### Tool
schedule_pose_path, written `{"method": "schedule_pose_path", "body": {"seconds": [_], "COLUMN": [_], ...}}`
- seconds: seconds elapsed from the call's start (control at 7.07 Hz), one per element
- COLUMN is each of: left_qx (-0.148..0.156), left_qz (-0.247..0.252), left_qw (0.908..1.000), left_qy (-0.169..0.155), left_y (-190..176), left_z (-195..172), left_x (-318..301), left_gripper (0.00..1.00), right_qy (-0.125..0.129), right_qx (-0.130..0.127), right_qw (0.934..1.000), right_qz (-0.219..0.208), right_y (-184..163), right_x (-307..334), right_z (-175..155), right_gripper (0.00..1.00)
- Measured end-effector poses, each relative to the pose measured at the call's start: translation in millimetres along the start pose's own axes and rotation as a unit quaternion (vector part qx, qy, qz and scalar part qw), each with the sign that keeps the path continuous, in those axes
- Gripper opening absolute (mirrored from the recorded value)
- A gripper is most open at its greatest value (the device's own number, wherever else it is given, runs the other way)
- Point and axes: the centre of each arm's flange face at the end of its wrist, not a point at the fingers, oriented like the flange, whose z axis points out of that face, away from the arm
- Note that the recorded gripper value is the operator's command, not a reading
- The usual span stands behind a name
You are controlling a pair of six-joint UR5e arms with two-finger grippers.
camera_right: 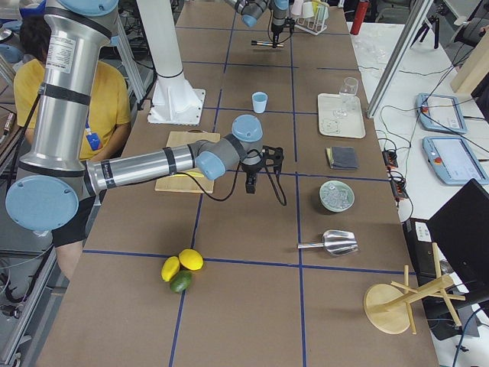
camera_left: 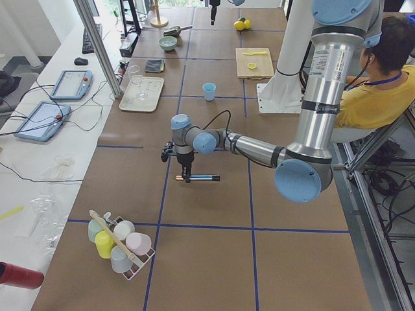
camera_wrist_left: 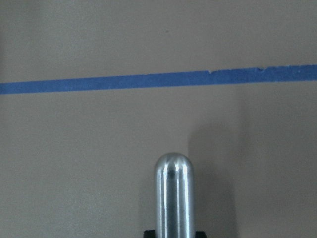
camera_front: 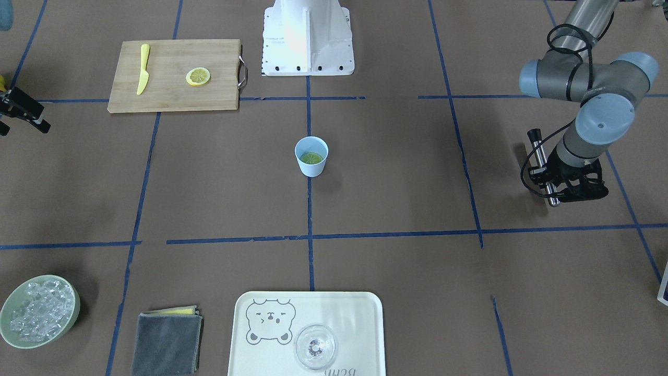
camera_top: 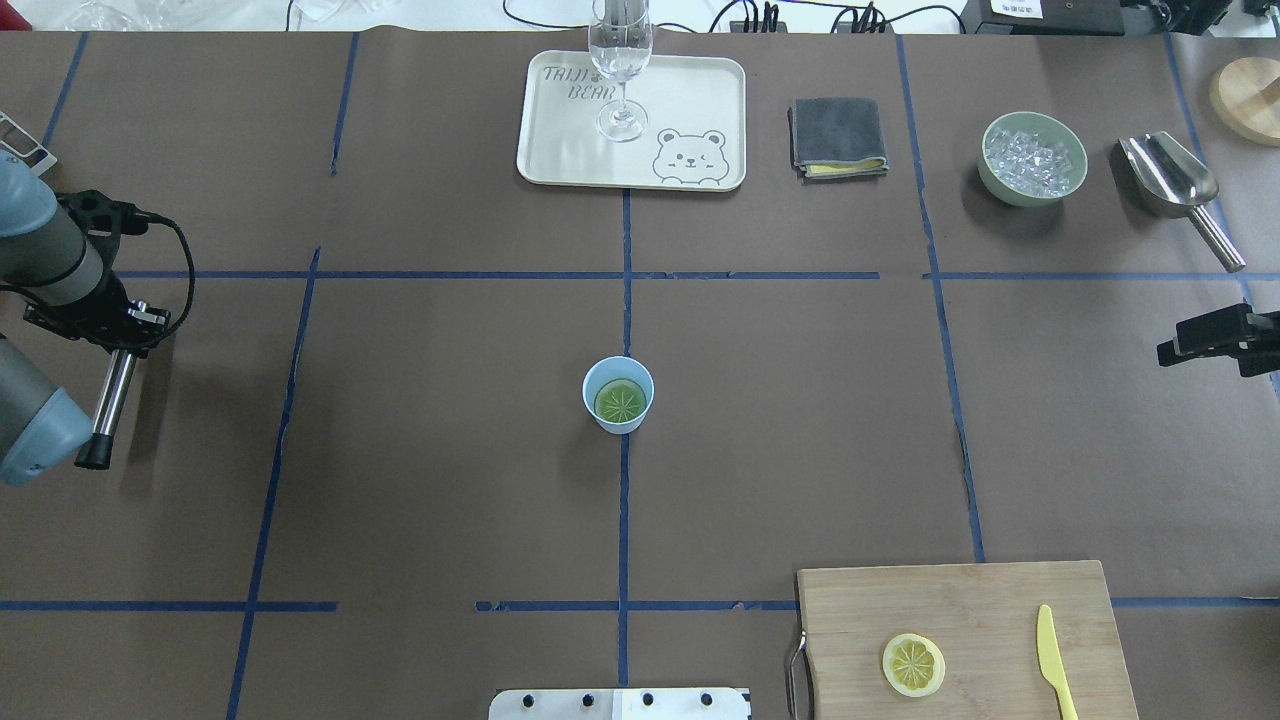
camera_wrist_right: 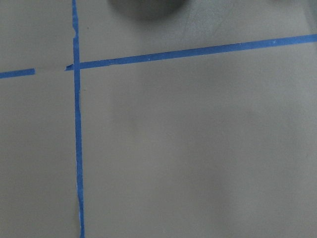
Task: Squeeze lemon into cup
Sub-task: 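Lower the muddler onto the table with the left gripper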
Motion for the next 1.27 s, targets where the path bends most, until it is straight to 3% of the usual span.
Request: {"method": "schedule_pose_path", "body": {"seconds": [0.28,0.42,0.57,1.13,1.27], "left_qx": [-0.002,-0.002,-0.002,-0.002,-0.002], "left_qz": [0.001,0.002,0.002,0.001,0.002], "left_qw": [1.0,1.0,1.0,1.0,1.0], "left_qy": [-0.002,-0.003,-0.003,-0.004,-0.004], "left_y": [-0.1,-0.2,-0.4,-0.1,-0.4], "left_z": [3.1,3.6,3.9,5.1,4.6], "left_x": [-1.5,-1.4,-1.1,-1.8,-1.1], "left_gripper": [0.0,0.26,0.36,0.5,0.81], "right_qy": [0.0,-0.001,-0.001,-0.01,-0.012], "right_qx": [0.0,0.0,0.0,-0.006,-0.008], "right_qw": [1.0,1.0,1.0,0.9999,0.9999], "right_qz": [-0.001,-0.001,-0.001,-0.002,-0.002], "right_y": [0.3,0.5,0.6,1.9,2.2], "right_x": [-0.3,-0.6,-1.1,-3.9,-4.1], "right_z": [-0.5,-0.8,-1.2,-2.7,-2.7], "right_gripper": [1.0,1.0,1.0,1.0,1.0]}}
